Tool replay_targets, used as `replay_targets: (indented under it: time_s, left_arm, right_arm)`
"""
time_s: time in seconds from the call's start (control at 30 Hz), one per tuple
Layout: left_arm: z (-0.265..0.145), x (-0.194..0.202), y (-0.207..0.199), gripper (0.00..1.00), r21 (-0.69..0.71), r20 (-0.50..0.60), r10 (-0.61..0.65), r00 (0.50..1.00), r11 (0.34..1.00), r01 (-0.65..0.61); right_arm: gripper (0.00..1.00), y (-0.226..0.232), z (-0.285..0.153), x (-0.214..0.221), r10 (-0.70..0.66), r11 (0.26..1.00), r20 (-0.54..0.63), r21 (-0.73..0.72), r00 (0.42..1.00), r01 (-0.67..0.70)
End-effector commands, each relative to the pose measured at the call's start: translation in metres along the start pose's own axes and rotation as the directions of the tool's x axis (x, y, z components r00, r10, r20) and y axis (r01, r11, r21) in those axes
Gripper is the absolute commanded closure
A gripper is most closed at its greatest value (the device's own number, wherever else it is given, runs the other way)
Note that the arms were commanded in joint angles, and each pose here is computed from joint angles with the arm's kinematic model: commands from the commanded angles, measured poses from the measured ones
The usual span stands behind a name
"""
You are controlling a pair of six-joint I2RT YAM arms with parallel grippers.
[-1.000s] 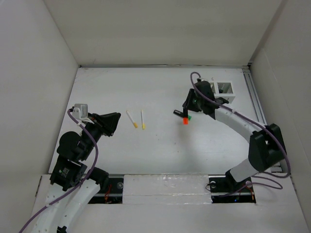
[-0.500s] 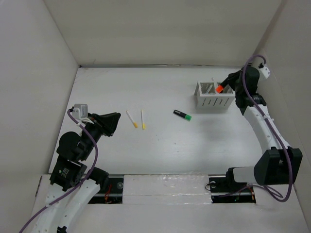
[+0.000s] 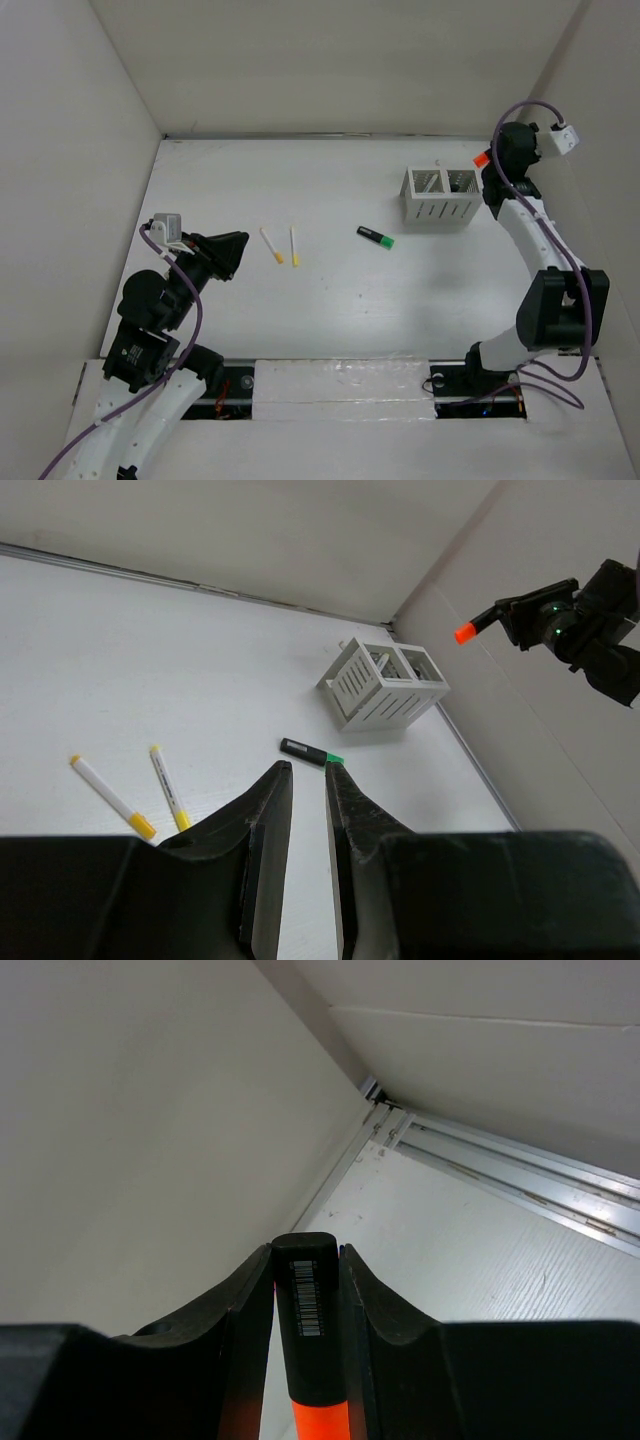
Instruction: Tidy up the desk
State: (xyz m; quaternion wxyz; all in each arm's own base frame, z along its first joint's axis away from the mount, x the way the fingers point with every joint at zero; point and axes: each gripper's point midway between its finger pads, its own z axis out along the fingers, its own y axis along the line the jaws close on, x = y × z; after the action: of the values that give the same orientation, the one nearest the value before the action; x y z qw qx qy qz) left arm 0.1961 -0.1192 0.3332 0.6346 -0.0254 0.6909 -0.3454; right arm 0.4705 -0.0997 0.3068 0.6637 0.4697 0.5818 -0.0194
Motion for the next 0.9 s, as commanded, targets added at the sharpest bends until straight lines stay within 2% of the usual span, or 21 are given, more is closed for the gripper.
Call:
replay_targets:
  time_s: [0.0, 0.3, 0.77, 0.87]
  left_arm:
    - [0.001, -0.013, -0.012, 0.83, 0.047, 0.038, 0.013, 0.999, 0.999, -0.014]
    - [0.0, -0.013, -0.011, 0.83, 0.043, 0.04, 0.013, 0.999, 0.999, -0.014]
    - [-0.003, -0.016, -0.01, 0.83, 0.031, 0.054, 0.009, 0.999, 0.999, -0.011]
    - [-0.003, -0.016, -0.01, 0.78, 0.032, 0.052, 0.008, 0.999, 0.999, -0.009]
  right_arm:
    - [1.0, 0.01, 0.005, -0.003, -0.015, 1.0, 0.089, 0.021, 0.996, 0.014]
    - [1.0, 0.01, 0.006, 0.05, -0.121, 0.992, 0.033, 0.052, 0.992, 0.119]
    - [1.0, -0.023, 0.007, 0.078, -0.193, 0.968, 0.044, 0.174, 0.98, 0.183]
    - [1.0, -0.024, 0.003, 0.082, -0.185, 0.97, 0.04, 0.169, 0.982, 0.176]
